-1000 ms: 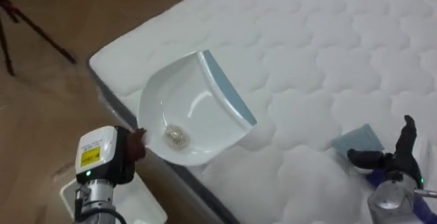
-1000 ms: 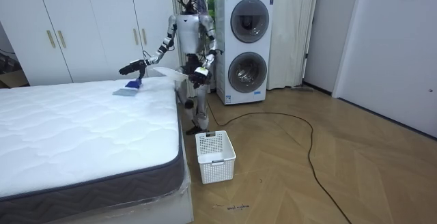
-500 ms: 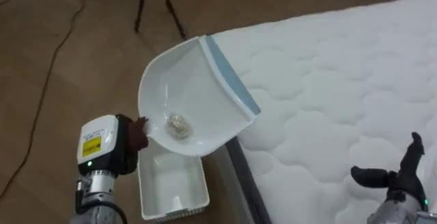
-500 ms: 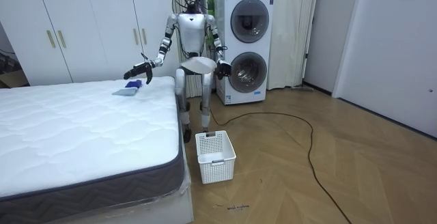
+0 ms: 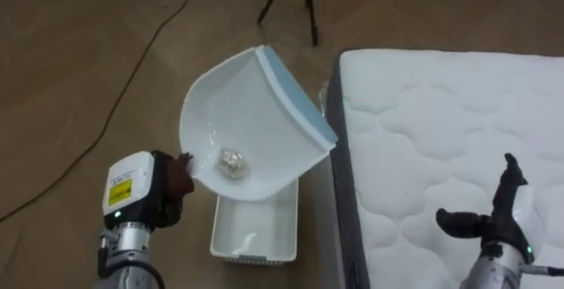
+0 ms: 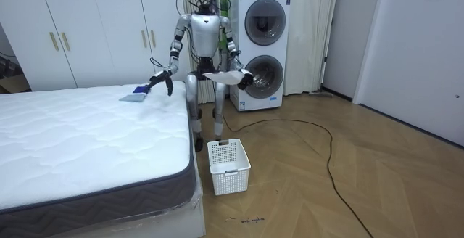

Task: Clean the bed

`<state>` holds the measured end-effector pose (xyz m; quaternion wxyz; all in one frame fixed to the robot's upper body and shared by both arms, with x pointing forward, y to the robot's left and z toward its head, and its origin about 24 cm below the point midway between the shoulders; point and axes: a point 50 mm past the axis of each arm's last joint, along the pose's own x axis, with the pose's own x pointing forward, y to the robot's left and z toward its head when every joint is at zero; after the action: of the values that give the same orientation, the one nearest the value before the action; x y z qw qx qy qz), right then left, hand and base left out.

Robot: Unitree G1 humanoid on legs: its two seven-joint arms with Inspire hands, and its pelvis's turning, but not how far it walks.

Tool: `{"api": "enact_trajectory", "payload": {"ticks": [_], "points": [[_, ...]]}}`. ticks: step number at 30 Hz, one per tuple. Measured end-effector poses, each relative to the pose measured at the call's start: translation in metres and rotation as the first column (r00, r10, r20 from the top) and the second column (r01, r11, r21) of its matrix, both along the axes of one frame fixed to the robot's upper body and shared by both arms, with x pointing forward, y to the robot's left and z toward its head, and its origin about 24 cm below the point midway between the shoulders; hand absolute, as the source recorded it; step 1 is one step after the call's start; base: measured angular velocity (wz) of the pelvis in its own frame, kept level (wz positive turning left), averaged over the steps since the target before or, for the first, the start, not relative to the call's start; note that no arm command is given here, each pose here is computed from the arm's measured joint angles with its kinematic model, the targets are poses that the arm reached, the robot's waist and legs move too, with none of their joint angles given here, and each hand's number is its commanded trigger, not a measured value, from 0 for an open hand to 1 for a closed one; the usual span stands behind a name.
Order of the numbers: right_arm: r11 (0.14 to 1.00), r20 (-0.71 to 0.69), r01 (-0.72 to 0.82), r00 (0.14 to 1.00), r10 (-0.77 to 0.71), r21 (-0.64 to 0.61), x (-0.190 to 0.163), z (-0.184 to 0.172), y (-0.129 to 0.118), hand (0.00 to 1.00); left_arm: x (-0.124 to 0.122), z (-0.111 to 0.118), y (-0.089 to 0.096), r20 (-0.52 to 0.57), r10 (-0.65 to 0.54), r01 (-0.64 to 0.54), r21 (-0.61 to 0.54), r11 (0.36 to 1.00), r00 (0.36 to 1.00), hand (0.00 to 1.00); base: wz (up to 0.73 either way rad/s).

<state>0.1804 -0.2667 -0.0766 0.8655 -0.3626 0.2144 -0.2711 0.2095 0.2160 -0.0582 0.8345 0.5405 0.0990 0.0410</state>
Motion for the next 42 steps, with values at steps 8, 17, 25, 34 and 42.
{"api": "enact_trajectory", "payload": {"ticks": [8, 17, 25, 34, 42], "points": [[1.0, -0.03, -0.017, 0.999, 0.018, 0.024, 0.0, -0.004, 0.002, 0.0, -0.001, -0.011, -0.003, -0.089, -0.026, 0.027, 0.012, 1.0, 0.996, 1.0, 0.19], [0.999, -0.084, -0.049, 0.995, 0.048, -0.014, -0.002, -0.009, 0.001, 0.0, 0.023, -0.003, 0.022, -0.098, 0.003, 0.008, 0.106, 0.994, 0.995, 1.0, 0.04], [0.998, -0.1, -0.048, 0.994, 0.042, -0.05, -0.002, -0.007, -0.01, 0.0, 0.065, 0.046, 0.054, -0.003, -0.052, 0.051, 0.265, 0.963, 0.999, 1.0, 0.42], [0.982, -0.166, -0.173, 0.973, 0.159, -0.071, 0.009, -0.004, -0.009, 0.0, 0.083, 0.065, 0.063, -0.107, -0.146, 0.18, 0.478, 0.86, 0.983, 1.0, 0.32], [0.965, -0.131, -0.232, 0.967, 0.217, -0.12, 0.018, 0.006, -0.007, 0.0, 0.089, 0.082, 0.081, -0.187, -0.128, 0.221, 0.655, 0.723, 0.974, 1.0, 0.01]]}}
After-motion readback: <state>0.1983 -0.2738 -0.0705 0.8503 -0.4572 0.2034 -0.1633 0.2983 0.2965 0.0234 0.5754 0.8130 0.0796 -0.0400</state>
